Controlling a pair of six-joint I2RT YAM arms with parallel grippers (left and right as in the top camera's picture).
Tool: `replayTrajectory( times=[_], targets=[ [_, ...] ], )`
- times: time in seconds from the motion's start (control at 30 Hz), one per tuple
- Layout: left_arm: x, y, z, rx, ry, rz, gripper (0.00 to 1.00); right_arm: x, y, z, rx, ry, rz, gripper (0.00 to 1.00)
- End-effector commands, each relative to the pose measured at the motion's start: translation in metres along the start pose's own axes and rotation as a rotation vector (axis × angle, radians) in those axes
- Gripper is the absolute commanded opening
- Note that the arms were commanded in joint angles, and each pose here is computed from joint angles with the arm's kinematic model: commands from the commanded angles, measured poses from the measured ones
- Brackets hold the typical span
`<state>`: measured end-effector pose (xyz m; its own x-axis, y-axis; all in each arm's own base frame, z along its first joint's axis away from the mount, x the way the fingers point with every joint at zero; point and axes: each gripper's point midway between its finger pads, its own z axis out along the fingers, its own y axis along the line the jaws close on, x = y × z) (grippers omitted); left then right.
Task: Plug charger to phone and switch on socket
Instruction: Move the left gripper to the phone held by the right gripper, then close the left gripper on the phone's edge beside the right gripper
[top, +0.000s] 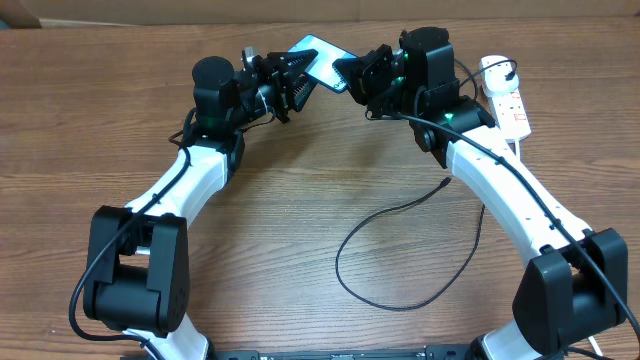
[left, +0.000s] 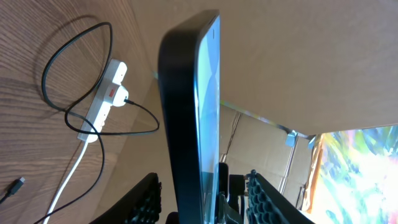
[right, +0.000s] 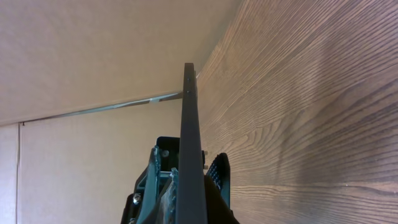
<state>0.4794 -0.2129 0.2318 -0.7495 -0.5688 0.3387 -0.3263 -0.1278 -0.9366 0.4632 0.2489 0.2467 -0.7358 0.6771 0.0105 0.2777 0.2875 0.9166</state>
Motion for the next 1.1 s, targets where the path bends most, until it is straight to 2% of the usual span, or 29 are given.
replayTrajectory(
  times=[0.0, 0.77, 1.07],
  targets=[
    [0.0064, -0.0022, 0.0023, 0.002, 0.026, 0.000, 0.38, 0.0060, 0.0272, -0.0088, -0.063, 0.010, -0.031, 0.04],
    [0.0063, -0.0022, 0.0022, 0.002, 0.026, -0.021, 0.24, 0.0132, 0.0279, -0.0056, -0.060, 0.010, -0.036, 0.04],
    [0.0065, -0.0021, 0.0022, 0.001, 0.027, -0.021, 0.25, 0.0116, 0.0278, -0.0056, -0.059, 0.001, -0.036, 0.04]
  ],
)
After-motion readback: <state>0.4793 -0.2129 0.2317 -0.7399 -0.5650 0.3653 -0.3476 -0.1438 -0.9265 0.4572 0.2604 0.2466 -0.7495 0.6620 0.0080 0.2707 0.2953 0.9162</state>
